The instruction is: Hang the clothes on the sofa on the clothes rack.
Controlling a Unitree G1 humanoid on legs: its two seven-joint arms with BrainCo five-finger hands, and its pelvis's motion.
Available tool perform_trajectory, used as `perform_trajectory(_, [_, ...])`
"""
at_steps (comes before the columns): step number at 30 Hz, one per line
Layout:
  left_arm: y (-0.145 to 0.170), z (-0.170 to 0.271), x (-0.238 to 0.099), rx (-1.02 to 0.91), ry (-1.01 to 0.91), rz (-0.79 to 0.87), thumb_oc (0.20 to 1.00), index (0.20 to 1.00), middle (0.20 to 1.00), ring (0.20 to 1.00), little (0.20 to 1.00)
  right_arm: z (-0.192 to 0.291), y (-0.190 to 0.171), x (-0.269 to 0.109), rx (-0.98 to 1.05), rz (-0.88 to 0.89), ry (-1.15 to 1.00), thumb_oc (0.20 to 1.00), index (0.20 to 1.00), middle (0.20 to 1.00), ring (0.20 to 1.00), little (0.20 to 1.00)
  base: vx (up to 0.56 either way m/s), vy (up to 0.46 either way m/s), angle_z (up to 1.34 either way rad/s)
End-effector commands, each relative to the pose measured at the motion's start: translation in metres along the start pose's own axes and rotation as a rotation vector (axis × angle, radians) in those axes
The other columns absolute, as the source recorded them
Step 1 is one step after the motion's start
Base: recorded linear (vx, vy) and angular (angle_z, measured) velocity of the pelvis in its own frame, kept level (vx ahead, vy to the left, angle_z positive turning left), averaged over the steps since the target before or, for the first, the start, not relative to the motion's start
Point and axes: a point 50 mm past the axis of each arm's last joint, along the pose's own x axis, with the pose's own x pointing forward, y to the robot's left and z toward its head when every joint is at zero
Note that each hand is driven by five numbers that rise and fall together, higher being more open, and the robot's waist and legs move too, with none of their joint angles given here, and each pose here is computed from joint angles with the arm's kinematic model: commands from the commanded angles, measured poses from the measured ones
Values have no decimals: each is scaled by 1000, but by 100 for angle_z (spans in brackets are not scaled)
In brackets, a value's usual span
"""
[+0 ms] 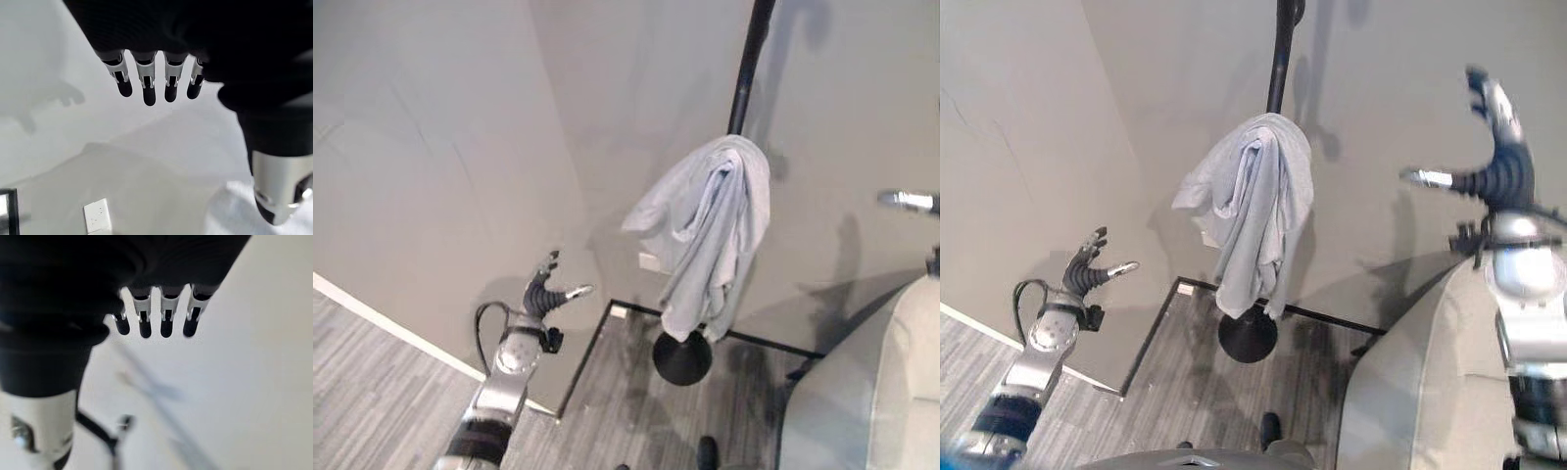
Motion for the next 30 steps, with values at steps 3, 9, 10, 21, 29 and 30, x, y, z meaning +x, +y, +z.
perform_trajectory(3, [20, 19, 17, 11, -90, 47, 1000, 1000, 1000, 1000, 1000, 4, 4, 13, 44, -68, -53, 1000, 1000, 1000, 1000, 1000, 0, 0, 0])
perform_trajectory(9, [21, 13, 13, -6, -67, 47, 1000, 1000, 1000, 1000, 1000, -28, 22, -13, 53, 6, 121, 1000, 1000, 1000, 1000, 1000, 13, 10, 4])
perform_trajectory(10, [22, 10, 11, -9, -55, 45, 1000, 1000, 1000, 1000, 1000, -39, 29, -23, 49, 56, 182, 1000, 1000, 1000, 1000, 1000, -51, 2, 0])
perform_trajectory(21, [-48, -164, -124, 107, 785, -362, 1000, 1000, 1000, 1000, 1000, -146, 146, -270, 255, 566, 1291, 1000, 1000, 1000, 1000, 1000, -33, 21, 2])
perform_trajectory(29, [-59, -180, -145, 69, 945, -353, 1000, 1000, 1000, 1000, 1000, -149, 155, -301, 192, 608, 1465, 1000, 1000, 1000, 1000, 1000, 3, 14, 7])
perform_trajectory(30, [-60, -179, -143, 60, 944, -347, 1000, 1000, 1000, 1000, 1000, -149, 154, -306, 198, 596, 1499, 1000, 1000, 1000, 1000, 1000, 0, 6, 9])
